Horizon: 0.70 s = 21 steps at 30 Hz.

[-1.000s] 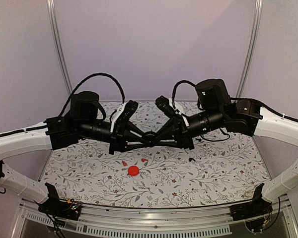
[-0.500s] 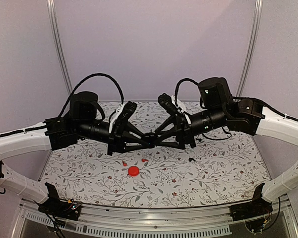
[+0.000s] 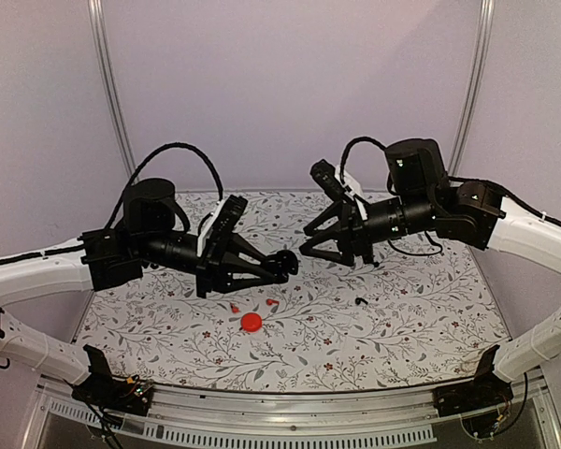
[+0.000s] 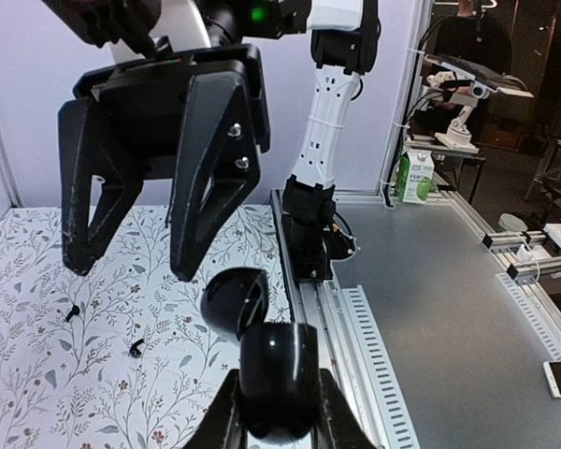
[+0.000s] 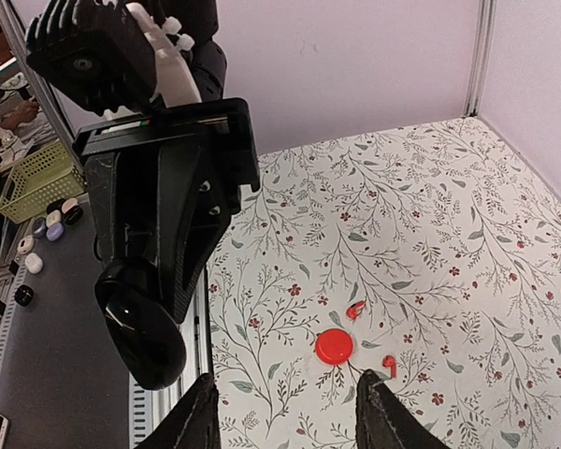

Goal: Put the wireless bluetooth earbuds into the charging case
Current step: Open the charging case, then pass from the left arm to the right

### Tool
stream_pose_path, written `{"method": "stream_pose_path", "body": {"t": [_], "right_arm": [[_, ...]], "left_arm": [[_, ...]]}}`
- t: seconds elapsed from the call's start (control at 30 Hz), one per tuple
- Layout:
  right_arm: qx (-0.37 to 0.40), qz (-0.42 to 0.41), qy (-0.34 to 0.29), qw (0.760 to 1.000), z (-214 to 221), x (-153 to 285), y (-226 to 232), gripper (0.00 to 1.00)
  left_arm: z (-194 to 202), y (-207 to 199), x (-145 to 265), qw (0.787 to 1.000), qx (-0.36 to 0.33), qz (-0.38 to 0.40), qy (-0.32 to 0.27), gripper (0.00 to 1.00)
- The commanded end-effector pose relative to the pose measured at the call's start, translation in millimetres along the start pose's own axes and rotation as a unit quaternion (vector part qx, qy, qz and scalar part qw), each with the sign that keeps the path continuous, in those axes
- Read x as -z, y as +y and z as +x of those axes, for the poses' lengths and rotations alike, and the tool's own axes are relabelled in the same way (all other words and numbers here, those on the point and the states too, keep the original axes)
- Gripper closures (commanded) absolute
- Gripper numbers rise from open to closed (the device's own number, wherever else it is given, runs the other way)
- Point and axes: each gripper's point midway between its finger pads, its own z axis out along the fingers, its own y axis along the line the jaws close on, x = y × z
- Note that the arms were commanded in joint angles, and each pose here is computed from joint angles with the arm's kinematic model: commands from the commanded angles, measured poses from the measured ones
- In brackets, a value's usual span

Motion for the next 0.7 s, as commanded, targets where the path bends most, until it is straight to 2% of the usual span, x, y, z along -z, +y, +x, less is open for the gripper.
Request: {"method": "stream_pose_path", "body": {"t": [0.0, 0.13, 0.23, 0.27, 0.37, 0.67], "right_arm": [[-0.002, 0.025, -0.021, 0.999, -14.4, 9.2, -7.4, 0.50], [0.002, 0.017, -0.033, 0.999, -18.2, 13.2, -3.2, 0.48], [0.008, -0.008, -0.054, 0.998, -21.8, 20.3, 9.7, 0.40], [0.012, -0.020, -0.059, 0.998, -22.8, 21.5, 14.2, 0.34], [0.018, -0.042, -0.071, 0.996, -27.6, 24.4, 22.8, 0.29], [0.037, -0.096, -0.112, 0.988, -47.6, 21.5, 43.1, 0.28]], "left_arm": [[-13.7, -2.7, 4.7, 0.999, -0.020, 0.001, -0.029, 1.00], [-15.9, 6.4, 7.3, 0.999, -0.009, -0.020, -0.042, 1.00], [-20.0, 8.6, 11.9, 0.997, -0.017, -0.036, -0.067, 1.00], [-21.5, 7.8, 14.3, 0.996, -0.024, -0.039, -0.078, 1.00], [-27.1, 2.2, 22.0, 0.992, -0.047, -0.043, -0.112, 1.00], [-42.3, -8.3, 38.7, 0.979, -0.093, -0.056, -0.172, 1.00]]}}
